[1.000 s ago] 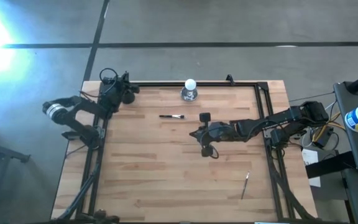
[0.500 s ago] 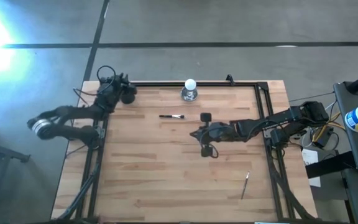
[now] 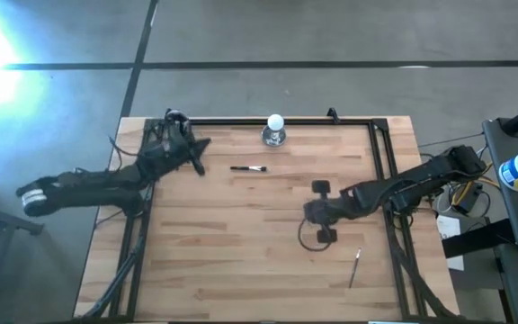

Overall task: Put items in baskets/containers
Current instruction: Put the black eyeshadow brush into the black brush holder

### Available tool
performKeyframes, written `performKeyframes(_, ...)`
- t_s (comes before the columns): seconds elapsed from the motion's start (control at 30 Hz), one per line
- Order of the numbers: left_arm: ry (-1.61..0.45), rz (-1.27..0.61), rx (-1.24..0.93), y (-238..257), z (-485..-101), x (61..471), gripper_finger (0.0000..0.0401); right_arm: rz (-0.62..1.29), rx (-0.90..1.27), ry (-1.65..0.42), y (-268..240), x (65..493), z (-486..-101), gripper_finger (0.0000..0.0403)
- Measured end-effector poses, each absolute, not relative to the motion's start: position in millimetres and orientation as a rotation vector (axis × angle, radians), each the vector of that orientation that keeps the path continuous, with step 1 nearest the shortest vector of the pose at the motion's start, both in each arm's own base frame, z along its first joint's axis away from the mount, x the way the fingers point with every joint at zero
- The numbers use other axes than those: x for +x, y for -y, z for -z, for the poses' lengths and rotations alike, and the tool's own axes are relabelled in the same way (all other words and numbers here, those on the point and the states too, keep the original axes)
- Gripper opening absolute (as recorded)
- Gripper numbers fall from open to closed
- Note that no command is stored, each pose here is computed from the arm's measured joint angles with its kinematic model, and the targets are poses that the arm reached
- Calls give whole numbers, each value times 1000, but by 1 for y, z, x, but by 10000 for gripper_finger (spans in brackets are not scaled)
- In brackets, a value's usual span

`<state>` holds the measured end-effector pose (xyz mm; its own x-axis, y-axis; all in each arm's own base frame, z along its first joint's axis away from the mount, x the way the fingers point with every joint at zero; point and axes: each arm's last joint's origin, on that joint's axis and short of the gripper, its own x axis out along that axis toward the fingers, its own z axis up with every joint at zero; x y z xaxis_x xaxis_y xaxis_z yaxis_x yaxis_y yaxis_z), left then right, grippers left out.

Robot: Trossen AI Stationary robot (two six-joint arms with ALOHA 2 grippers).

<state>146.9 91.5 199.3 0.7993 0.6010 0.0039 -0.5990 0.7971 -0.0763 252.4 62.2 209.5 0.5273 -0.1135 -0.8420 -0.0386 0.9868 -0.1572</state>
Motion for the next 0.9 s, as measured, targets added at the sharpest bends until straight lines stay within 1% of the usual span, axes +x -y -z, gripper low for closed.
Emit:
performKeyframes(0.13,-6,-499,-20,-63,-196,165,1,32,-114,-1089,-83,236,-208,9)
performKeyframes(0.2,-14,-458,-19,-51,-196,173,1,30,-25,-1126,-95,228,-207,9)
performKeyframes(0.27,-21,-425,-40,-39,-196,181,0,71,91,-1162,-106,220,-205,9)
performKeyframes(0.43,-16,-373,-106,-21,-197,199,0,299,451,-1215,-136,196,-201,9)
performKeyframes(0.53,-11,-367,-124,-20,-196,208,0,492,696,-1233,-148,181,-200,9)
performKeyframes(0.6,-23,-371,-134,-20,-193,214,0,612,813,-1246,-153,170,-197,14)
performKeyframes(0.77,-49,-369,-131,-21,-185,226,0,848,1022,-1205,-161,149,-186,50)
performKeyframes(0.9,-68,-365,-139,-20,-177,230,0,980,1070,-1174,-159,140,-171,82)
